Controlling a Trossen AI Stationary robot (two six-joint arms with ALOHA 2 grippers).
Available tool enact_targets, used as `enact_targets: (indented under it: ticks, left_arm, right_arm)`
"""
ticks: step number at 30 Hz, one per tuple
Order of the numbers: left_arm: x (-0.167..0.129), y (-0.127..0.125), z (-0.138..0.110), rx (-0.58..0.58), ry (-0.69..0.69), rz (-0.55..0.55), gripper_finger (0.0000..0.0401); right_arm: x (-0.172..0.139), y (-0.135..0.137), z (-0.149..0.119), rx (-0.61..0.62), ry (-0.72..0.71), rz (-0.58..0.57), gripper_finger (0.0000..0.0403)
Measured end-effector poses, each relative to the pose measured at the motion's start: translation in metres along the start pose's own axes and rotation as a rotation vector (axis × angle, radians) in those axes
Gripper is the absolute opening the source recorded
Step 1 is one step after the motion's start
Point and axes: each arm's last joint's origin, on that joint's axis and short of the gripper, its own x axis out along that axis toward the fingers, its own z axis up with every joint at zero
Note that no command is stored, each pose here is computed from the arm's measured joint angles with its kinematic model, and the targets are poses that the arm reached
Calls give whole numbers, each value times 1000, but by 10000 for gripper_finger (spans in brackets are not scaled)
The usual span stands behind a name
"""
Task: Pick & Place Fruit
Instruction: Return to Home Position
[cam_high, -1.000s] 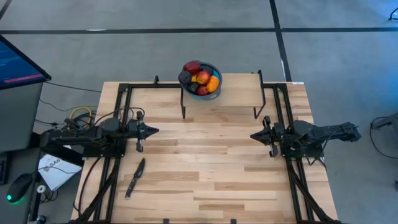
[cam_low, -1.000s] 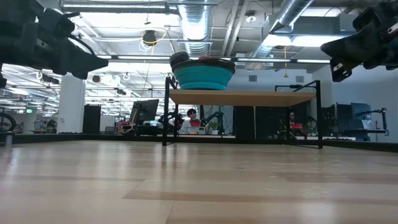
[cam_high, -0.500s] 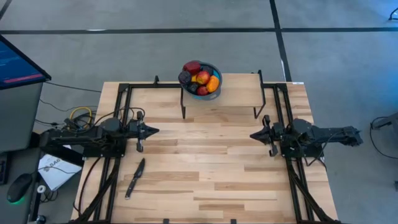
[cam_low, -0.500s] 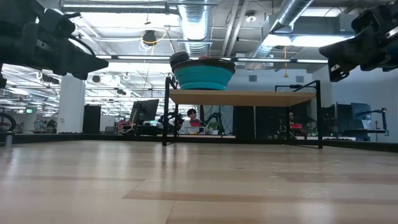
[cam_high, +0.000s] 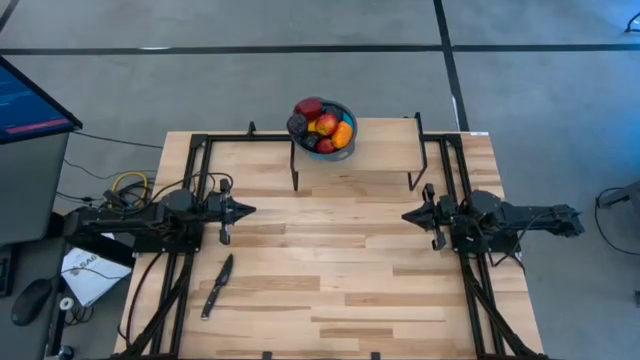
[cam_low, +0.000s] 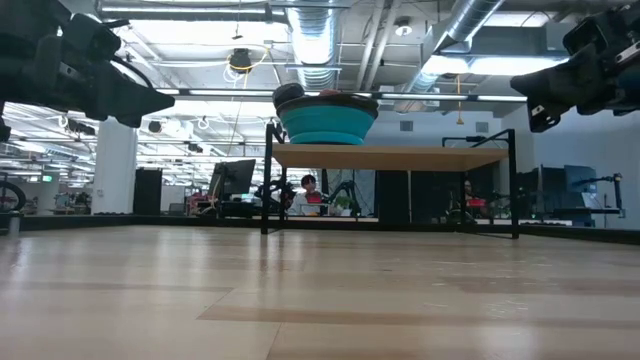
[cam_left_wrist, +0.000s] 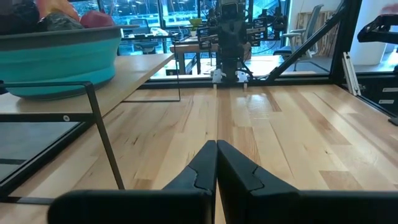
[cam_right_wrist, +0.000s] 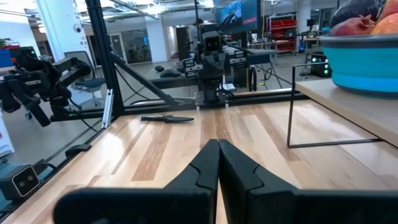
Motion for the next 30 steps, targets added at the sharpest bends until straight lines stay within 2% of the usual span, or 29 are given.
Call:
enact_targets:
  ticks: [30]
  left_arm:
    - [0,0,2,-1,-19,1,3]
  right_arm:
    - [0,0,0,0,1,0,2]
